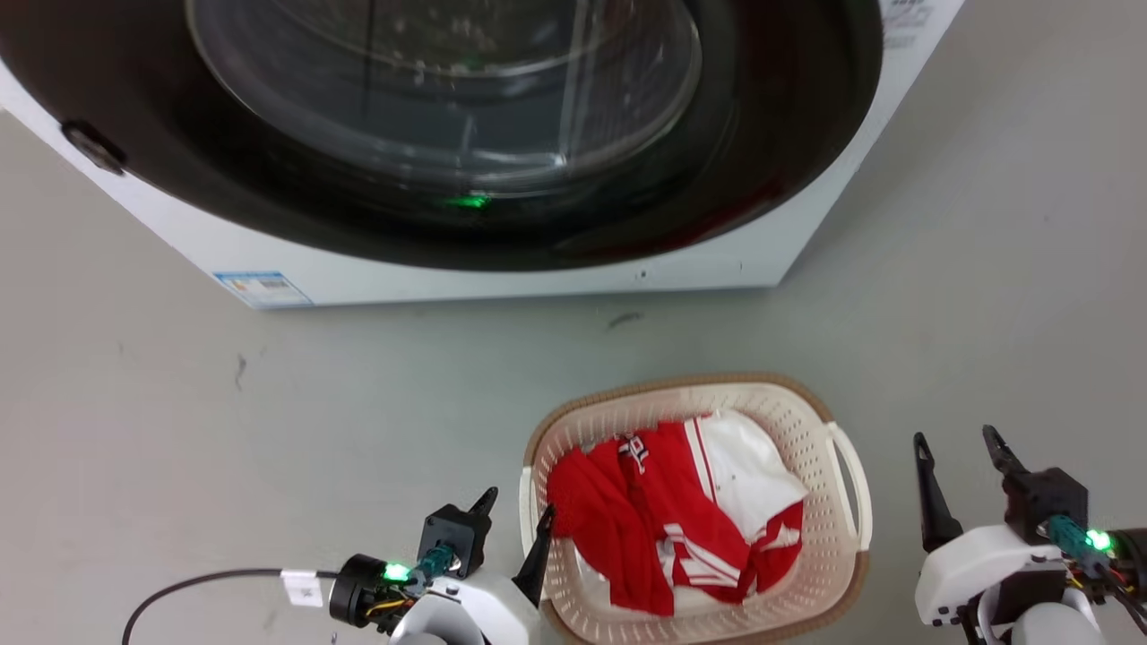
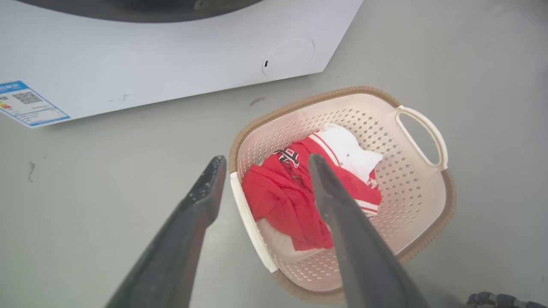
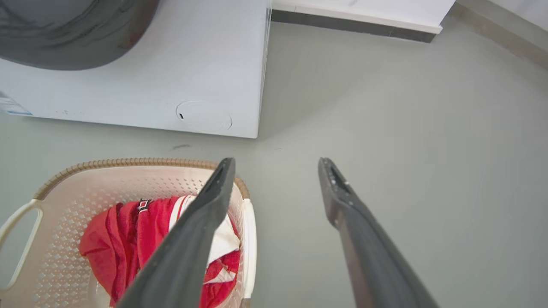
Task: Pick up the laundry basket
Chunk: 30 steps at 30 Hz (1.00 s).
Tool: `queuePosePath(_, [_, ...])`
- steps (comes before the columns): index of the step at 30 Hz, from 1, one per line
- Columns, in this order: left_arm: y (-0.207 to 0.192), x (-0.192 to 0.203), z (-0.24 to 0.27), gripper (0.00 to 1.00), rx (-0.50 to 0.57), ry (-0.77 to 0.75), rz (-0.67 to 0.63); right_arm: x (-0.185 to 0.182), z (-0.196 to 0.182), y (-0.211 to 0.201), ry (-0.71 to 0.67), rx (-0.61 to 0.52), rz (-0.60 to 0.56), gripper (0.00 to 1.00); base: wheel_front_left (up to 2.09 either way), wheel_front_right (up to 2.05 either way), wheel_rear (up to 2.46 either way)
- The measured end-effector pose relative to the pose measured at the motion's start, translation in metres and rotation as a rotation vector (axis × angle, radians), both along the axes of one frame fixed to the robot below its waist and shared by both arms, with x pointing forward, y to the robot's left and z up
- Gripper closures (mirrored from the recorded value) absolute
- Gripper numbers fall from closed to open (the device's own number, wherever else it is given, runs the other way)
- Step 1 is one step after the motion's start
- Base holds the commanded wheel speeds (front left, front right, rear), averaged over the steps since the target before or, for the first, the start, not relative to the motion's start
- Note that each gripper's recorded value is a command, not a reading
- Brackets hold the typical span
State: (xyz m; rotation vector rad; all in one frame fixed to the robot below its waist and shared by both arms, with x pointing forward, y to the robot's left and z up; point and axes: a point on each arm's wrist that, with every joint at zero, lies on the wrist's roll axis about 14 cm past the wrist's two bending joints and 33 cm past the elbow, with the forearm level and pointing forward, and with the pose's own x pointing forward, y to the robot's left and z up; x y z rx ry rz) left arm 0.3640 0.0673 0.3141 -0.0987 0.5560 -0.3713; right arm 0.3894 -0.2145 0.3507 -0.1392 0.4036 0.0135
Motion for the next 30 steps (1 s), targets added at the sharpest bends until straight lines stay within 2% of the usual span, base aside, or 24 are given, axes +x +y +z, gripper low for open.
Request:
queuePosePath(9, [-0.005, -0.011, -0.062, 0.0, 0.007, 0.214, -0.046, -0.002, -0.065, -0.01, 0.206, -0.039, 0.02, 0.0, 0.0, 0.0, 0.0])
queuePosePath(15, [-0.01, -0.007, -0.087, 0.0, 0.003, 0.281, -0.06, -0.012, -0.107, -0.012, 0.343, -0.057, 0.047, 0.0, 0.0, 0.0, 0.0])
queuePosePath(30, [-0.003, -0.017, -0.128, 0.0, 0.03, 0.399, -0.041, -0.013, -0.163, 0.003, 0.511, -0.059, 0.122, 0.0, 0.0, 0.0, 0.0])
